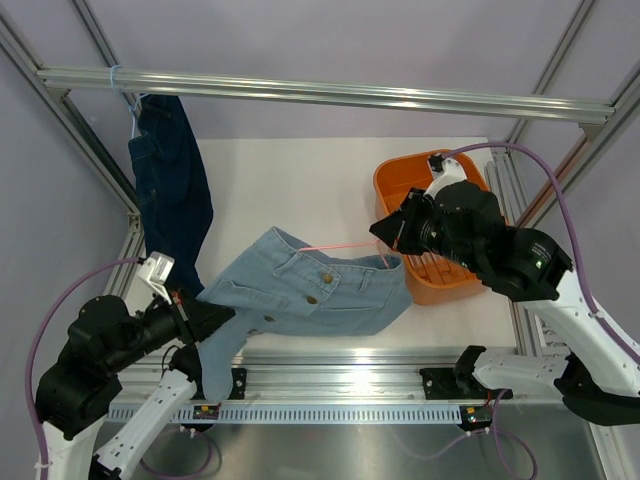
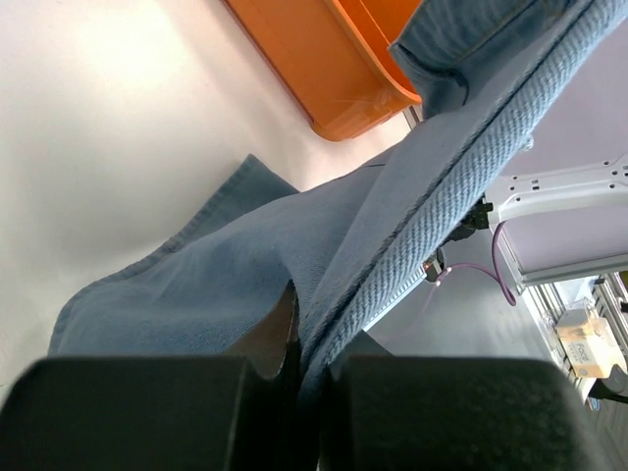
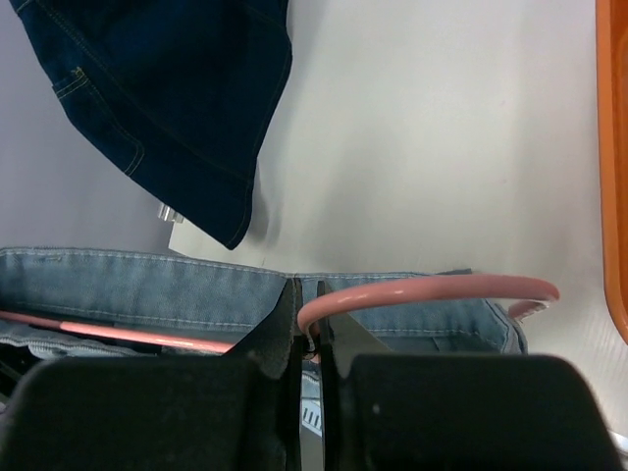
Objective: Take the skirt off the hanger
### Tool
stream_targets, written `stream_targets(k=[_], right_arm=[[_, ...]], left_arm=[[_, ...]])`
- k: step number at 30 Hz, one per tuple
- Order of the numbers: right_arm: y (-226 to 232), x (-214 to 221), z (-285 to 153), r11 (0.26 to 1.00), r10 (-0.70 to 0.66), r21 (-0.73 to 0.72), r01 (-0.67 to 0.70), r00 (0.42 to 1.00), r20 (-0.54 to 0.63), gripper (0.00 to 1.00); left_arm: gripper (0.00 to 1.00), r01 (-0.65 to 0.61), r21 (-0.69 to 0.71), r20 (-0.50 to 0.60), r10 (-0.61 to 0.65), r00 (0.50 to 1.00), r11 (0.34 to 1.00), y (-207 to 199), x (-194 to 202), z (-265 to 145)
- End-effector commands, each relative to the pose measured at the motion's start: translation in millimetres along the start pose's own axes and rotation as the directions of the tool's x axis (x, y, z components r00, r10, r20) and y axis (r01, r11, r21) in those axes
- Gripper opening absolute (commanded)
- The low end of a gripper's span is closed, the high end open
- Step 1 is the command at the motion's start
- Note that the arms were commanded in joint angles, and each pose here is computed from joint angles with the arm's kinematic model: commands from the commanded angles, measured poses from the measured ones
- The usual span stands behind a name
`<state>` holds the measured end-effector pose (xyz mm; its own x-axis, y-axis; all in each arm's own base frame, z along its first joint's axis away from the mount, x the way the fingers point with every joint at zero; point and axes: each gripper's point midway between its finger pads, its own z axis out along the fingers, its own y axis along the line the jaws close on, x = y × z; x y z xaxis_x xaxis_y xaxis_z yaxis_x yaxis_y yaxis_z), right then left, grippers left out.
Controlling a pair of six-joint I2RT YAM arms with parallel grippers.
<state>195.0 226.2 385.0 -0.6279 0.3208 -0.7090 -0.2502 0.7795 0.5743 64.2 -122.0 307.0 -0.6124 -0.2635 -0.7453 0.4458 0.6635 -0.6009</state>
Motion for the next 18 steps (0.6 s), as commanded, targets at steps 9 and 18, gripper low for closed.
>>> stream_targets(k=[9, 18], right_arm=[[-119.6, -46.6, -21.4, 0.932, 0.024, 0.346, -0.107, 0.971, 0.237, 0.0], [-126.0, -44.4, -10.9, 0.951, 0.069, 0.281, -0.133, 0.972, 0.226, 0.0]], left_arm=[[0.0, 0.002, -0.166, 0.187, 0.03, 0.982, 0.986, 18.8, -11.4, -54.0], [0.0, -0.018, -0.077, 0.149, 0.029, 0.988, 0.997, 5.8, -3.2, -48.0]])
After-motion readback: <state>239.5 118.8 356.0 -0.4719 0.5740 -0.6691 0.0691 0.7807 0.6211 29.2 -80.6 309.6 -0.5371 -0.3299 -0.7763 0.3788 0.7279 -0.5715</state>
